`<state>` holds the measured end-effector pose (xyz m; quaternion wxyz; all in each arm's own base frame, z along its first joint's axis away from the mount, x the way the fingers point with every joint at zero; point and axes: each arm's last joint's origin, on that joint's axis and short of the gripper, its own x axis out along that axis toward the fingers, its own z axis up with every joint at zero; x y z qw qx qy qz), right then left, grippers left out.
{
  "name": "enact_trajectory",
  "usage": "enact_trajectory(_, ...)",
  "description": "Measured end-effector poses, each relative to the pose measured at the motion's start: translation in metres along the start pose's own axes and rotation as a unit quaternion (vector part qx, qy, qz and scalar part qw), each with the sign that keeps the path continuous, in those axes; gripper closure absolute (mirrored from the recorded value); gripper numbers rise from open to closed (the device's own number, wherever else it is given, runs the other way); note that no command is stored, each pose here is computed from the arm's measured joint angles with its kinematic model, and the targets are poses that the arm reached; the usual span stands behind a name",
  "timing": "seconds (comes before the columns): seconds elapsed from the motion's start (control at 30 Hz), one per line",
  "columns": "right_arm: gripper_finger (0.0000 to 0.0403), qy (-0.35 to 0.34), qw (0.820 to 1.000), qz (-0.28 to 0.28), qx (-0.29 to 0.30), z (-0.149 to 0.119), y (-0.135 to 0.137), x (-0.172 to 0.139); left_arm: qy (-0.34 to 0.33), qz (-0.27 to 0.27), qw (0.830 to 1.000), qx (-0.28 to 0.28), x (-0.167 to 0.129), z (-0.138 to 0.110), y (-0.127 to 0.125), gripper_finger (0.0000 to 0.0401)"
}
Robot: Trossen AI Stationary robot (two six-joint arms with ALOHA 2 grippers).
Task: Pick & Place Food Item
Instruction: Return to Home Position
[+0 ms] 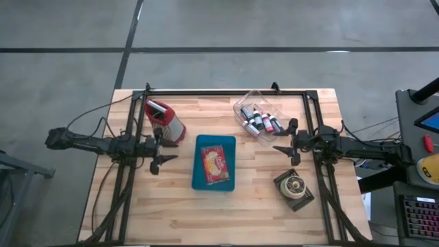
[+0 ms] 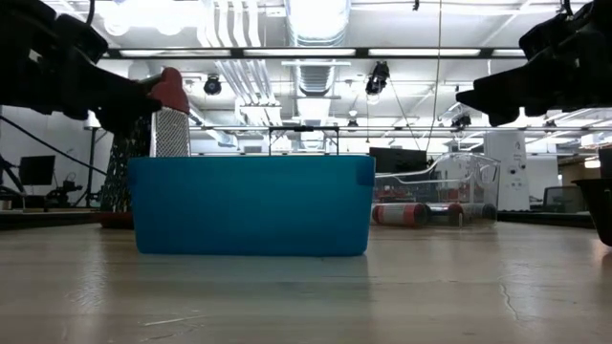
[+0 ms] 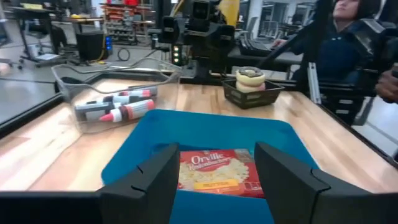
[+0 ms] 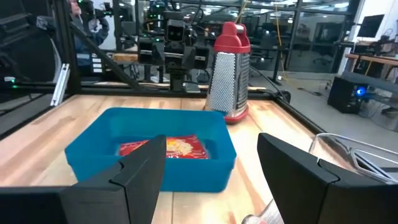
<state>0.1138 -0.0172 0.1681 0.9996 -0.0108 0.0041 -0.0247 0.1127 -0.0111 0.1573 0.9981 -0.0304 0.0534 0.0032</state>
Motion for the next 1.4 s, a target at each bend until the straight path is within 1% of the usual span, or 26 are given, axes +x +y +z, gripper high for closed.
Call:
enact_trajectory(0.17,0.0154,0.0,1.0,0.001,0.014,0.0,0.0,0.0,-0.001,-0.025,1.0,-0.002,0.0,0.001,-0.001,0.0189)
enact_trajectory(0.33,0.0154,0.004,1.0,0.0,0.018,-0.001,0.0,0.0,-0.001,-0.029,1.0,0.006,0.0,0.0,-0.002,0.0189)
enact_trajectory(0.5,0.0154,0.039,0.999,0.001,0.023,-0.007,0.0,0.0,0.0,-0.029,0.999,-0.015,0.0,0.0,-0.002,0.0189)
enact_trajectory(0.7,0.0154,0.071,0.997,-0.001,0.043,-0.014,0.0,-0.001,0.0,-0.029,0.999,-0.014,0.0,0.0,-0.002,0.0189)
enact_trajectory(1.4,0.0154,0.072,0.997,-0.002,0.042,-0.014,0.0,-0.001,0.0,-0.029,0.999,-0.013,0.0,0.0,-0.002,0.0189)
